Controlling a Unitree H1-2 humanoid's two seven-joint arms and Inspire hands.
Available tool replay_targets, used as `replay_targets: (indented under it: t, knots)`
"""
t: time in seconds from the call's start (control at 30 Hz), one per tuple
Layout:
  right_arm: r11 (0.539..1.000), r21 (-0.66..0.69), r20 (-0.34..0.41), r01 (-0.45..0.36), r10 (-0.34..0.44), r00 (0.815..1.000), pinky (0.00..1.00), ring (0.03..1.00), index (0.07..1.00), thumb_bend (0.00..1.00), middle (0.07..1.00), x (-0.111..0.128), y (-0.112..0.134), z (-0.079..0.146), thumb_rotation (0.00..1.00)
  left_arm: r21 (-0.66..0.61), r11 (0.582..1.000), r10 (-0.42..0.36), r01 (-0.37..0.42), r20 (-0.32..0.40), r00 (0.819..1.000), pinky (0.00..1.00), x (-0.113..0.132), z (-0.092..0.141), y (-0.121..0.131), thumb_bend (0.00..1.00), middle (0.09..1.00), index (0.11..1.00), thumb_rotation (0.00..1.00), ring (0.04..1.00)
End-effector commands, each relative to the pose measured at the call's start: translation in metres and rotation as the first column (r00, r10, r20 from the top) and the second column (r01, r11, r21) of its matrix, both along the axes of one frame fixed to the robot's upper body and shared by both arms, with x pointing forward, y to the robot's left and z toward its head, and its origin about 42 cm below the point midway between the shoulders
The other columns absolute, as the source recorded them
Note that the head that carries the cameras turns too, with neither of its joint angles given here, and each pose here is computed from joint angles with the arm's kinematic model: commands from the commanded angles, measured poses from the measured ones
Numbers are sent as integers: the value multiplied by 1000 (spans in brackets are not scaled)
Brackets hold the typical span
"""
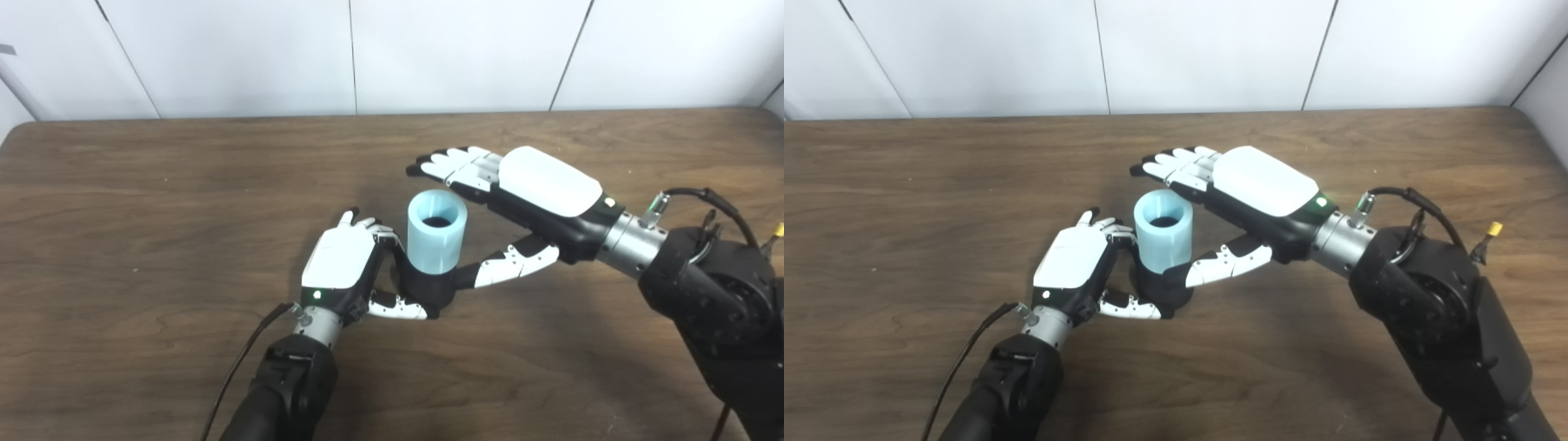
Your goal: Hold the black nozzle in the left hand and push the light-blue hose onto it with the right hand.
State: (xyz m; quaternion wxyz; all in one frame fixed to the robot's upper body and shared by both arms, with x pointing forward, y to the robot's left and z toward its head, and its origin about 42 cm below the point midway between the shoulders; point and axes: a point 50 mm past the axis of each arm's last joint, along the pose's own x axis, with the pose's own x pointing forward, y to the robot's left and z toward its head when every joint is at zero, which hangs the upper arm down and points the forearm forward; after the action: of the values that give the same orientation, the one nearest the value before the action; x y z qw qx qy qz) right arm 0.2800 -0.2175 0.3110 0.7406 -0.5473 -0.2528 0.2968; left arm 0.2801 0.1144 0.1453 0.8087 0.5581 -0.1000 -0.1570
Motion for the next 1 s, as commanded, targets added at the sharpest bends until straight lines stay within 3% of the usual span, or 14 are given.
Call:
replay_targets:
  t: [0.0,0.17,0.37,0.4,0.47,0.63,0.77,0.93,0.97]
  knots:
    - [999,55,61,-2,-1,998,951,962,955,535,967,-2,-4,17,907,8,1000,-16,16,-36,999,1000,-2,-5,-2,523,746,480,53,867]
    - [985,158,-16,69,-67,998,841,931,933,544,946,1,-17,12,953,15,1000,-17,18,-39,999,1000,-1,-4,0,523,750,480,53,870]
    - [935,290,-143,206,-170,975,793,898,911,587,924,4,-34,1,988,17,1000,-12,13,-37,999,1000,0,-3,4,523,758,480,54,880]
    - [920,312,-163,236,-193,968,769,878,906,584,918,3,-38,-3,994,16,1000,-9,10,-35,999,1000,0,-3,4,523,758,480,54,880]
    - [893,344,-195,289,-233,953,638,749,897,581,906,3,-44,-10,999,13,1000,-7,7,-35,999,1000,0,-3,6,523,756,480,54,878]
    - [825,411,-288,386,-284,914,778,862,893,608,899,2,-55,-28,1000,22,1000,-9,10,-23,1000,1000,1,-2,9,523,750,484,62,872]
    - [754,508,-360,416,-254,898,788,871,895,535,898,2,-63,-44,1000,41,999,-5,5,-9,1000,1000,2,-1,12,522,748,490,72,863]
    - [639,585,-476,498,-227,850,824,894,896,545,903,-1,-67,-65,1000,13,1000,24,-24,-6,1000,1000,3,0,15,519,747,497,80,852]
    - [619,593,-494,515,-225,840,833,895,895,541,898,-2,-67,-69,1000,2,1000,30,-30,0,1000,1000,3,0,16,688,751,576,150,845]
